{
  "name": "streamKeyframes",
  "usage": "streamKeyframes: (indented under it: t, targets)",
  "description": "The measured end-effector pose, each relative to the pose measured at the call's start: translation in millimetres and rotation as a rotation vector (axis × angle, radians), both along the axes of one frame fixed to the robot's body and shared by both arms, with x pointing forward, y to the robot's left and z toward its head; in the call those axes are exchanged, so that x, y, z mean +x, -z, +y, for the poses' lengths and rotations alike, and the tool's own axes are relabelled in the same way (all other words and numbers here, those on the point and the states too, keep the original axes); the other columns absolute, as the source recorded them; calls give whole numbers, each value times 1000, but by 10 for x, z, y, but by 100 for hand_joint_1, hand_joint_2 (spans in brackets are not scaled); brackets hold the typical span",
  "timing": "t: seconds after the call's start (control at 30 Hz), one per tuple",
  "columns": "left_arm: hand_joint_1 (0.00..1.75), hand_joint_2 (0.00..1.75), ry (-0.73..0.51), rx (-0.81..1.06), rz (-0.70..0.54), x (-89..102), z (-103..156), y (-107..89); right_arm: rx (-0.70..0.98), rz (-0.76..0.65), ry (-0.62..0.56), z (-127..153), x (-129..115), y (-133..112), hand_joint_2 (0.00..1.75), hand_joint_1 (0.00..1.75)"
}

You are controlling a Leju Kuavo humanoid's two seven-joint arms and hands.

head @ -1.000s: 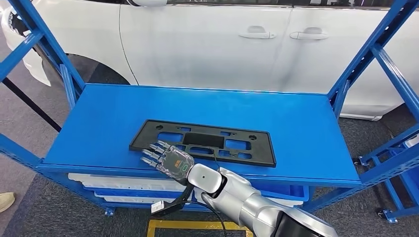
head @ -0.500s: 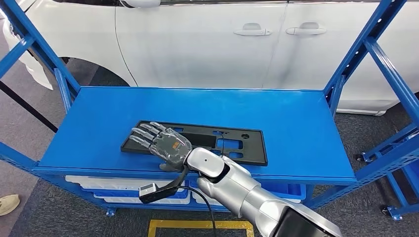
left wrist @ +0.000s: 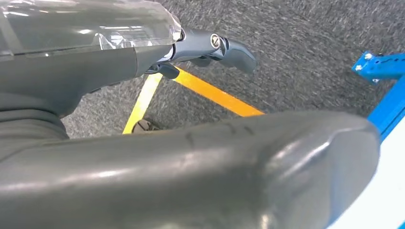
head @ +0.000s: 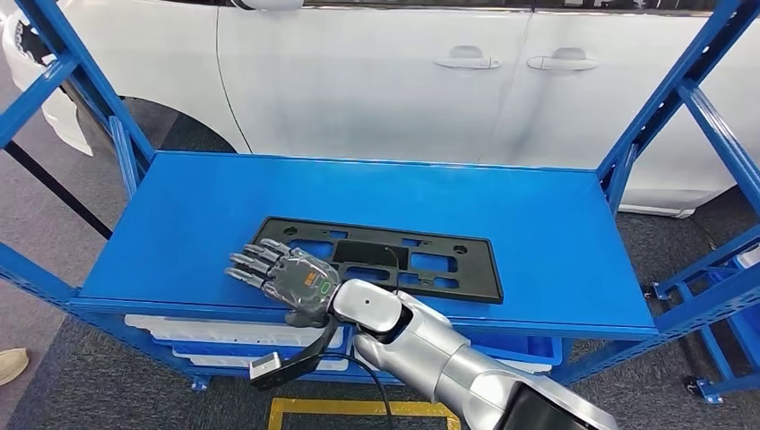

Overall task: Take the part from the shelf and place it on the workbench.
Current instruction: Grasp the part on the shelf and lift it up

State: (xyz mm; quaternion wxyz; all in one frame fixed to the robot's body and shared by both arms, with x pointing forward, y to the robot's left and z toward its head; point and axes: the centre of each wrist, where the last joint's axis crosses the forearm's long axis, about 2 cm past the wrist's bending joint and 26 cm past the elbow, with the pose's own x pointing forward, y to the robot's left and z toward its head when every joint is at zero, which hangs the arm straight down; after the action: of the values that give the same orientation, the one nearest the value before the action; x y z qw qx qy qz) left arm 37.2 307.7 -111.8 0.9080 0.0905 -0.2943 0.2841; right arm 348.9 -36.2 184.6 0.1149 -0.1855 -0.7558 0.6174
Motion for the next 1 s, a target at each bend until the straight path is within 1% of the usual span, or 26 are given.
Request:
streamKeyframes:
  t: [0.17, 0.3, 0.43, 0.53, 0.67, 0.87, 1.0]
  targets:
    - [0, 0, 0, 0, 2, -10, 2, 1, -63, 35, 10, -76, -49, 230, 175, 0]
    - [0, 0, 2, -2, 1, -6, -8, 1, -78, 29, 24, -94, -52, 279, 175, 0]
    - [0, 0, 8, 0, 2, -6, -4, 1, -67, 3, 77, -117, -50, 336, 175, 0]
    - [0, 0, 13, 2, 3, -7, 7, 0, -26, -12, 117, -93, -31, 319, 175, 0]
    - [0, 0, 23, 6, 10, -23, 25, 2, 14, 4, 176, -83, 27, 276, 175, 0]
    - [0, 0, 29, 8, 11, -9, 33, 0, 55, -5, 218, -25, 118, 109, 175, 0]
    - [0, 0, 34, 10, 13, -10, 41, 0, 52, -36, 248, 0, 177, -5, 175, 0]
